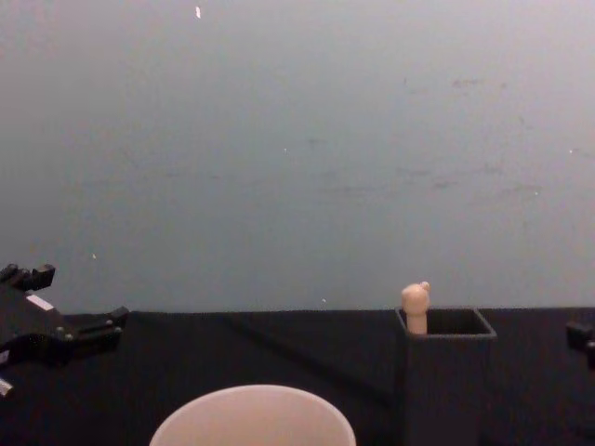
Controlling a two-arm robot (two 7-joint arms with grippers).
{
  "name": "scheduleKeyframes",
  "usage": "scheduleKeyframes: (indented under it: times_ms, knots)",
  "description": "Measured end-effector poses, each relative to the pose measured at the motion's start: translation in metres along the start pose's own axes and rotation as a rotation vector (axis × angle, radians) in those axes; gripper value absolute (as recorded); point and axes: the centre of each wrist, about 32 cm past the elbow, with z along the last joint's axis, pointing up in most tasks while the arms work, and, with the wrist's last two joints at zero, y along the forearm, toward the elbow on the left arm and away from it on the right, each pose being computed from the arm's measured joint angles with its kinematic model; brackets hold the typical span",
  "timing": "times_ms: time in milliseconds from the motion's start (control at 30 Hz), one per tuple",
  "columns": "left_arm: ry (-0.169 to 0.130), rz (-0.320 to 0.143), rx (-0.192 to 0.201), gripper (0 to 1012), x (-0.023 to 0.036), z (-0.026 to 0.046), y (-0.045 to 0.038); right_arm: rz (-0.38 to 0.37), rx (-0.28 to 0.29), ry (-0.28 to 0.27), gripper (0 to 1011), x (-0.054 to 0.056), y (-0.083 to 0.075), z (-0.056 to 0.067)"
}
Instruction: Pick up the stirring spoon with one hand, stir inside the cup, then place it back in its original position.
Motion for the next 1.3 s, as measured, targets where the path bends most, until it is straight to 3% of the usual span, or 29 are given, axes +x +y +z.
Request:
scheduleKeyframes:
  times_ms: [233,400,667,1300]
  knots:
    - [0.000,0.000,0.000,1001,0.0000,0.0000,0.0000,0.114,0.018,0.024,1002,-0.005,-0.008,0.006]
    - [0.000,0.000,0.000,1001,0.0000,0.0000,0.0000,0.200,0.054,0.029,1002,-0.015,-0.005,0.011]
    - [0.000,0.000,0.000,1002,0.0000,0.0000,0.0000,0.267,0.092,0.019,1000,-0.024,0.002,0.017]
    - [0.000,0.000,0.000,1001,0.0000,0.0000,0.0000,0.319,0.097,0.018,1000,-0.044,0.048,0.018]
